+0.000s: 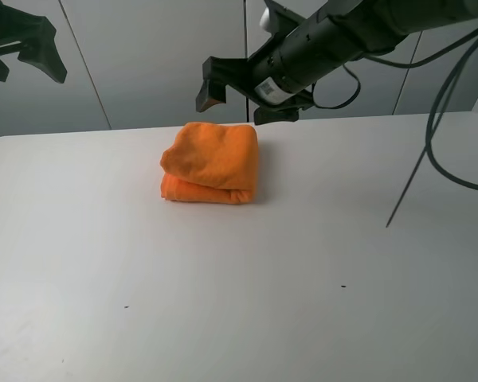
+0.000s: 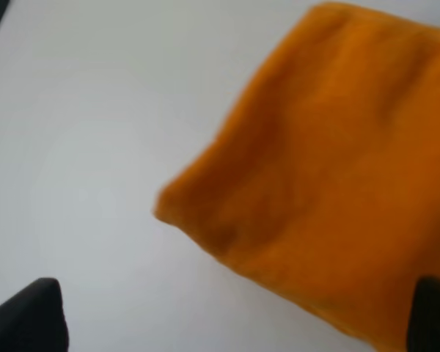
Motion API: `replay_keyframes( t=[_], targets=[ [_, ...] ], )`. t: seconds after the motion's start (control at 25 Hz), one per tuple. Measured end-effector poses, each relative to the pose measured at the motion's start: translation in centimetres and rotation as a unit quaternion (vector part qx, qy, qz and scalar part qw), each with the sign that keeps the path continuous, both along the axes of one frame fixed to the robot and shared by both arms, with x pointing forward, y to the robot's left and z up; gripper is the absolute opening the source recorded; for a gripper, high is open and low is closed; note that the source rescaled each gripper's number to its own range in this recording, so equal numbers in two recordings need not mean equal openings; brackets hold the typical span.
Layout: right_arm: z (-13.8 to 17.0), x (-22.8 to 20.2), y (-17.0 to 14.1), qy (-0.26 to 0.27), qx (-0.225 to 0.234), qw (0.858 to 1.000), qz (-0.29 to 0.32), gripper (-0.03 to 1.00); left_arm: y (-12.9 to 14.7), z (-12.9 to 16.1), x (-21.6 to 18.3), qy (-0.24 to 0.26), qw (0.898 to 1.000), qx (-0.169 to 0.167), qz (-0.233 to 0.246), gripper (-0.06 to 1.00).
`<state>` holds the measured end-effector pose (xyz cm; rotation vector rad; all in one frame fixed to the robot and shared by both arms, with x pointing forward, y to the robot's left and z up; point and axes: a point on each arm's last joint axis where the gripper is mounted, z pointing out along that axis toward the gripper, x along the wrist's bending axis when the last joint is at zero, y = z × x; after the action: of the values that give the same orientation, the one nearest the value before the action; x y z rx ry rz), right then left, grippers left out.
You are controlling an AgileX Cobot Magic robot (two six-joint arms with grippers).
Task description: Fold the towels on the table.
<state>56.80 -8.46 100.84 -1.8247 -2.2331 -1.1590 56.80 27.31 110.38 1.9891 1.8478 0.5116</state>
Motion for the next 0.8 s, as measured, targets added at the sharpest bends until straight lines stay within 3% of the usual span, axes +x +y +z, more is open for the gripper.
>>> replay_keyframes(
  t=[0.28,0.6,0.8],
  targets=[
    [5.1,-9.4,-9.5,-0.038,-0.142,0.989,-0.020,1.00,2.2,1.8,-10.4,-0.059,0.998,-0.008,0.029,1.00],
    [11.3,-20.9,-16.6,-0.140,-0.172,0.973,-0.070,1.00,2.5,3.2,-21.9,-0.146,0.989,-0.016,0.029,1.00],
    [11.4,-26.7,-20.0,-0.177,-0.182,0.962,-0.098,1.00,2.7,1.7,-27.4,-0.180,0.983,-0.017,0.029,1.00]
  ],
)
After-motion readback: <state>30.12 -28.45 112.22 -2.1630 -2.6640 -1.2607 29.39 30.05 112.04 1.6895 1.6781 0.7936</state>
